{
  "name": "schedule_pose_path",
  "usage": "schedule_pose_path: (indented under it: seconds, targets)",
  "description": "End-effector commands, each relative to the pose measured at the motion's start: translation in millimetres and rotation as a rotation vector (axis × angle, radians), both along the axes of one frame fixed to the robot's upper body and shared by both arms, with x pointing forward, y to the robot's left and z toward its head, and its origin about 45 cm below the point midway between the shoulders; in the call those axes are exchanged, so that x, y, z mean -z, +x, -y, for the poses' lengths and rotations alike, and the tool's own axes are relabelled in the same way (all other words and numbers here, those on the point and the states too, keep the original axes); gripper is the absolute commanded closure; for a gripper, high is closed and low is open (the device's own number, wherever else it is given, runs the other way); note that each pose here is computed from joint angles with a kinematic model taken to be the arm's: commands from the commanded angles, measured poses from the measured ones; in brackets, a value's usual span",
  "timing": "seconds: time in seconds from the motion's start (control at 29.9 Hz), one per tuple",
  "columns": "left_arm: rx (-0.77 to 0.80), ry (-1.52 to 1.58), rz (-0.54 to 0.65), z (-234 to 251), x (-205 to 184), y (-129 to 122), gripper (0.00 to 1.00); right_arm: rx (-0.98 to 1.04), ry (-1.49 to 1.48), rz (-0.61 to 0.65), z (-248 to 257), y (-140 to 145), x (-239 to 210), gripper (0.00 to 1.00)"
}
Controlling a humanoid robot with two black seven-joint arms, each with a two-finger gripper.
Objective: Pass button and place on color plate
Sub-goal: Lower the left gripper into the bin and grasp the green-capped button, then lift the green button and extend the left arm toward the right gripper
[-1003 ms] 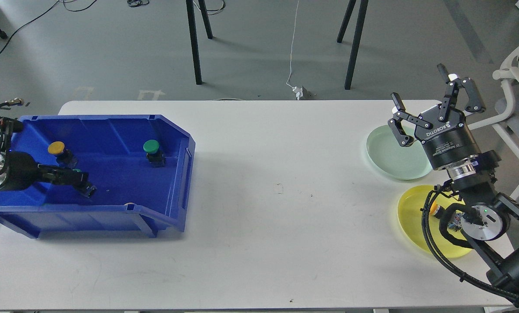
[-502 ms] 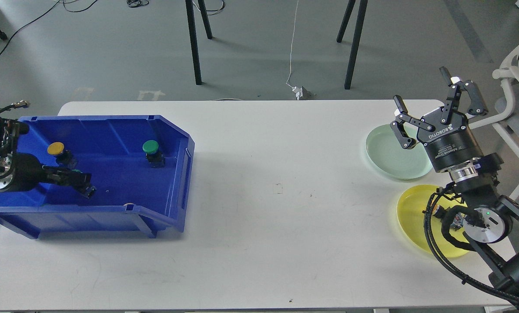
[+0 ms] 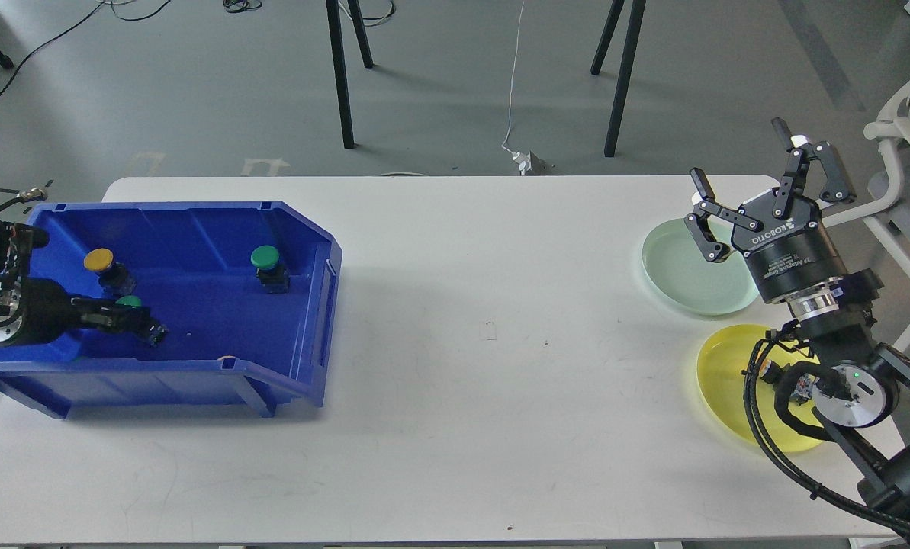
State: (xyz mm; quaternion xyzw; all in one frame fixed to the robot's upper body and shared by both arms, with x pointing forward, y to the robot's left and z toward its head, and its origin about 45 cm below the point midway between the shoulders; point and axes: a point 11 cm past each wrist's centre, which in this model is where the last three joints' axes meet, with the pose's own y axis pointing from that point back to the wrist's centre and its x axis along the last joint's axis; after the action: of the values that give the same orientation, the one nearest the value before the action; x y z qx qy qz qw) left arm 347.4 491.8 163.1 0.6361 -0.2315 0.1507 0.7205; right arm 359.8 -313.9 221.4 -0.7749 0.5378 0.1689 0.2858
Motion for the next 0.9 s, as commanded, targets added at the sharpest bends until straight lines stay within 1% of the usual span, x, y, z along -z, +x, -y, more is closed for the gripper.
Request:
schedule_pose_path:
  seconds: [0.0,0.03,0.27,0.33,0.4,0.5,0.64,0.77,0.87]
  targets:
    - [0.003,0.001,0.002,0.1,0.8,-0.5,0.79,0.000,0.001,-0.004,-0.1,-1.2,1.6,0.05]
    - [0.005,0.004,0.006,-0.2,-0.3,0.5,0.77,0.001,0.000,-0.005,0.6,-1.5,2.0,0.05]
    - [0.003,-0.004,0.027,1.1,-6.1,5.3,0.78,0.002,0.000,-0.007,0.5,-1.9,2.3,0.05]
    - [-0.003,-0.014,0.039,0.9,-12.7,8.2,0.78,0.001,0.001,-0.007,0.0,-1.9,2.4,0.05]
    - [0.000,-0.022,0.066,3.0,-25.7,16.2,0.78,0.002,0.000,-0.008,0.3,-1.9,2.8,0.05]
    - [0.036,-0.056,0.120,15.7,-57.1,29.2,0.78,0.005,0.002,-0.004,1.0,-1.5,1.4,0.05]
    - [0.067,-0.201,0.180,41.0,-118.3,29.3,0.78,0.017,0.003,0.004,5.0,-0.2,-1.4,0.05]
    - [0.151,-0.418,0.255,92.1,-171.6,24.1,0.78,0.034,-0.017,0.022,16.5,1.4,-10.4,0.05]
    - [0.222,-0.631,0.248,144.2,-188.6,15.2,0.78,0.038,-0.044,0.037,25.3,1.1,-18.8,0.05]
